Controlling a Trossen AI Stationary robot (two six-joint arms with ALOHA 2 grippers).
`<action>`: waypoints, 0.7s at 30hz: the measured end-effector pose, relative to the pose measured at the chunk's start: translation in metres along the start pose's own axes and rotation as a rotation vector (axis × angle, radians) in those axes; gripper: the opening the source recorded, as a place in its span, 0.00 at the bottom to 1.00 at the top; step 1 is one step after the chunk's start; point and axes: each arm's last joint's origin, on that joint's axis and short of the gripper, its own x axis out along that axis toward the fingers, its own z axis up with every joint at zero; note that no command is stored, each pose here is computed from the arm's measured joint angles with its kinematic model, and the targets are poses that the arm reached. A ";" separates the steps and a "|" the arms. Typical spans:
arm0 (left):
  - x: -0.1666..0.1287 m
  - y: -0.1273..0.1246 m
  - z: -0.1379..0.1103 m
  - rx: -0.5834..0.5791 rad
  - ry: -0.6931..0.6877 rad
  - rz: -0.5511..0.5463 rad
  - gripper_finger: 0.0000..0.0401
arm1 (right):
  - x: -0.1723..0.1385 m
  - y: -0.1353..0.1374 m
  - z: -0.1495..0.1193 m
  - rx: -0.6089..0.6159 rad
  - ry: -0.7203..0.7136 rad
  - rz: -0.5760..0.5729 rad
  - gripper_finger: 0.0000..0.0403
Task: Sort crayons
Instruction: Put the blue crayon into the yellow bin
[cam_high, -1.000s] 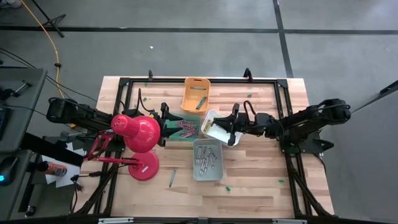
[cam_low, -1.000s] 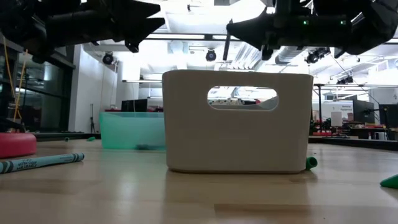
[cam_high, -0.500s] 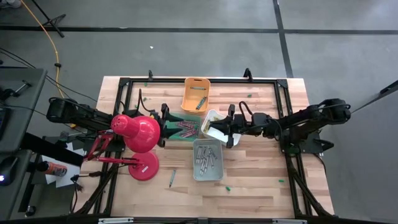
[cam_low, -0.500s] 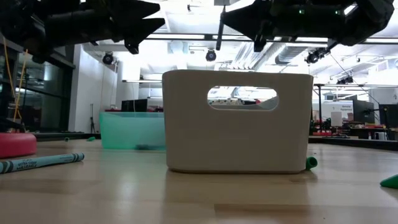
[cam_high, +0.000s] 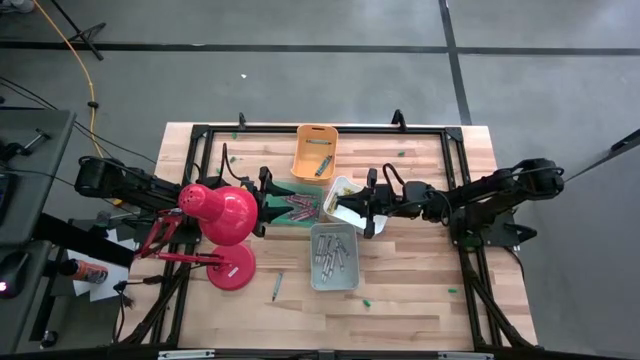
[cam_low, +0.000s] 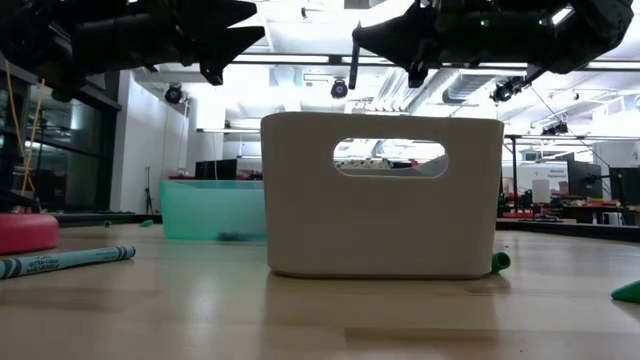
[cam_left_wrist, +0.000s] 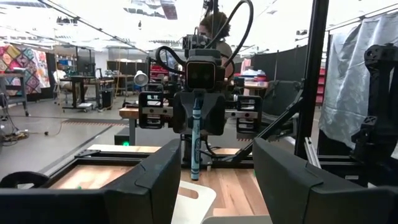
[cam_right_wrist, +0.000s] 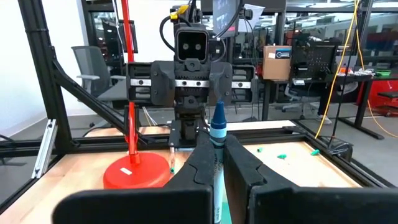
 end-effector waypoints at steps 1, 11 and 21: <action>0.000 0.000 0.000 0.000 0.000 0.000 0.46 | 0.000 0.000 0.000 0.000 0.003 0.000 0.00; 0.000 0.000 0.000 -0.001 0.000 0.000 0.46 | 0.000 0.000 -0.003 0.000 0.033 0.000 0.00; 0.000 0.000 0.000 -0.001 0.003 0.000 0.46 | 0.000 0.000 -0.003 0.001 0.034 0.000 0.00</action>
